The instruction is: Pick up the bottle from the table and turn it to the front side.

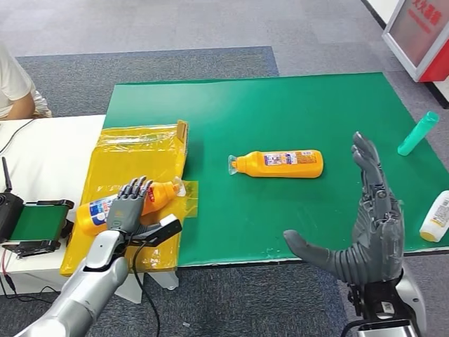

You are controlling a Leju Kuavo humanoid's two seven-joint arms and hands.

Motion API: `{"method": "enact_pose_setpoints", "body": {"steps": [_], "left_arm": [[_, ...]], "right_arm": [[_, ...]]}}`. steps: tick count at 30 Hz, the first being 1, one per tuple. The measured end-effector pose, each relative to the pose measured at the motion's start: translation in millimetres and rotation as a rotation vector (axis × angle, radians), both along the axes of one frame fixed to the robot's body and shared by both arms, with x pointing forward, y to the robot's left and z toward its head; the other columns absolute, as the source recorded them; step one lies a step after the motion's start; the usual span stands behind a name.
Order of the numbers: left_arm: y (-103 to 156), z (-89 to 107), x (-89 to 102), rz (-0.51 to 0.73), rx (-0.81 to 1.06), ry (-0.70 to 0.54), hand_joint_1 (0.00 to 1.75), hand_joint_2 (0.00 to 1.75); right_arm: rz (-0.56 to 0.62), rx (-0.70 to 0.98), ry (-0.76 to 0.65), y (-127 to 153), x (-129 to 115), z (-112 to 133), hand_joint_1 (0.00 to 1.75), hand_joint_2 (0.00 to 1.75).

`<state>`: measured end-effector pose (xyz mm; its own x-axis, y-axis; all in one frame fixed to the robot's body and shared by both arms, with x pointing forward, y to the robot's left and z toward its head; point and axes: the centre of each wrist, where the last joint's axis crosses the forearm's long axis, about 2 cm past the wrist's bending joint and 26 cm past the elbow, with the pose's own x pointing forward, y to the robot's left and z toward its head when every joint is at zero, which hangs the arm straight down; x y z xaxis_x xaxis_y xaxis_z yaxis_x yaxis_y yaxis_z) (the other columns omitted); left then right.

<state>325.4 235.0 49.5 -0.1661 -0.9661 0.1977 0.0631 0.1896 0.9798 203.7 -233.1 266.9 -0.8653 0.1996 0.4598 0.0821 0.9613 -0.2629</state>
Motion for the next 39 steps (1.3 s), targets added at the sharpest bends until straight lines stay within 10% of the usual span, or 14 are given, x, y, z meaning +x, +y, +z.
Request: {"method": "enact_pose_setpoints", "body": {"steps": [18,29,39], "left_arm": [[-12.9,37.3,-56.6,0.03,-0.598,-0.349,0.0,0.0],[-2.7,43.4,-115.1,-0.058,-1.184,-0.352,0.0,0.0],[25.5,37.4,-171.7,-0.09,-1.593,-0.093,0.0,0.0]], "right_arm": [[-0.041,0.016,0.048,-2.5,-11.8,-15.7,0.0,1.75],[-0.028,0.011,0.168,-8.1,-21.2,-37.3,0.0,1.75],[0.102,0.108,0.478,-21.6,-36.0,-78.6,0.0,1.75]]}}
